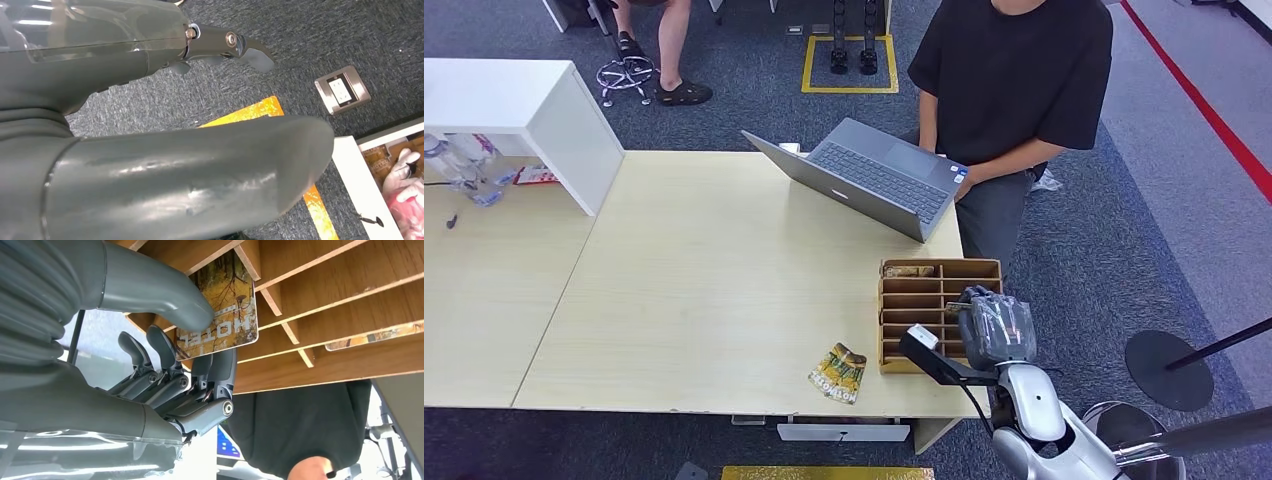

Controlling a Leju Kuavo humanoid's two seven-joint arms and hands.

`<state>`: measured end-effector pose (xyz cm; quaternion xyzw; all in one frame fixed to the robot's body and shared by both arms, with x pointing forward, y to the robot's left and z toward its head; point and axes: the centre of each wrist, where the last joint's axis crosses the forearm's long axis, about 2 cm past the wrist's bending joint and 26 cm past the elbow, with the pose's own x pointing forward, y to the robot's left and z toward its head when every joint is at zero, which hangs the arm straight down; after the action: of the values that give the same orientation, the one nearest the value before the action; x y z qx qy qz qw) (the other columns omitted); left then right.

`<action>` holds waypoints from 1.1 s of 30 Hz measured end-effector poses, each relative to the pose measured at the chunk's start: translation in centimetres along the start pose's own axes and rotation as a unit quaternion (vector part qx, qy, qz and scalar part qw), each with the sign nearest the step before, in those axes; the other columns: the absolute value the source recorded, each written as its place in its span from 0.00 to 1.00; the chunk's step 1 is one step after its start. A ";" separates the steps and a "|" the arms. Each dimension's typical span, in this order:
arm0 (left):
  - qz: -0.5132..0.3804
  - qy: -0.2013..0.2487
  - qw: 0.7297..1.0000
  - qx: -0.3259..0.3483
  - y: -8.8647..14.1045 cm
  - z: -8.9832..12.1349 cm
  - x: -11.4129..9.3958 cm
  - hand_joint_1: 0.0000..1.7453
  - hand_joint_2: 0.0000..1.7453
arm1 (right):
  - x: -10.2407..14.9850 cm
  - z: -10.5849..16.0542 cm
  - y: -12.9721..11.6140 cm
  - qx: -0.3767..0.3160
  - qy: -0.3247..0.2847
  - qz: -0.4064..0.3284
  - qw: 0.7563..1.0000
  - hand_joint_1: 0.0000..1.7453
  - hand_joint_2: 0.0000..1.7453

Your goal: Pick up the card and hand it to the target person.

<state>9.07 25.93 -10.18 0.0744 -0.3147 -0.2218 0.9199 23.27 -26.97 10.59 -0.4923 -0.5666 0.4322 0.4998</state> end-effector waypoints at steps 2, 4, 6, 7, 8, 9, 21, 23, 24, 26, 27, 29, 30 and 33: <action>0.000 0.000 1.000 0.000 0.0 0.0 0.0 0.00 0.00 | 0.0 0.0 0.0 -0.003 0.001 -0.010 1.000 0.92 1.00; 0.000 -0.001 1.000 0.000 0.0 0.0 0.0 0.00 0.00 | 0.0 0.0 -0.1 -0.007 0.003 -0.020 1.000 0.92 1.00; 0.000 -0.002 1.000 0.001 0.0 0.0 0.0 0.00 0.00 | 0.1 0.0 -0.2 -0.010 0.003 -0.028 1.000 0.91 1.00; 0.000 -0.002 1.000 0.001 0.0 0.0 0.0 0.00 0.00 | 0.1 0.0 -0.3 -0.013 0.003 -0.031 0.999 0.90 1.00; 0.000 -0.002 1.000 0.001 0.0 0.0 0.0 0.00 0.00 | 0.2 0.0 -0.5 -0.018 0.003 -0.035 0.999 0.89 1.00; 0.000 -0.002 1.000 0.002 0.0 0.0 0.0 0.00 0.00 | 0.2 0.0 -0.7 -0.022 0.003 -0.037 0.999 0.90 1.00; 0.002 -0.006 1.000 0.005 0.0 0.0 -0.1 0.00 0.00 | 0.6 -0.6 -4.8 -0.094 -0.009 -0.061 0.994 0.92 1.00; 0.002 -0.007 1.000 0.005 0.0 0.0 -0.1 0.00 0.00 | 0.6 -0.5 -5.2 -0.100 -0.011 -0.064 0.993 0.92 1.00; 0.002 -0.007 1.000 0.005 0.0 0.0 -0.1 0.00 0.00 | 0.6 -0.5 -5.4 -0.102 -0.011 -0.065 0.993 0.92 1.00; 0.002 -0.007 1.000 0.005 0.0 0.0 -0.1 0.00 0.00 | 0.6 -0.5 -5.6 -0.107 -0.011 -0.067 0.992 0.92 1.00; 0.002 -0.007 1.000 0.005 0.0 0.0 -0.1 0.00 0.00 | 0.6 -0.5 -5.7 -0.108 -0.011 -0.068 0.992 0.92 1.00; 0.002 -0.007 1.000 0.005 0.0 0.0 -0.1 0.00 0.00 | 0.7 -0.5 -5.9 -0.111 -0.012 -0.070 0.991 0.91 1.00; 0.002 -0.007 1.000 0.005 0.0 0.0 -0.1 0.00 0.00 | 0.7 -0.5 -6.0 -0.111 -0.013 -0.071 0.991 0.91 1.00; 0.002 -0.006 1.000 0.005 0.0 0.0 -0.1 0.00 0.00 | 0.8 -0.4 -6.1 -0.114 -0.014 -0.072 0.991 0.90 1.00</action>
<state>8.98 25.95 -10.19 0.0770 -0.3219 -0.2188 0.9179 22.91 -27.09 16.75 -0.4979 -0.6530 0.3350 0.4621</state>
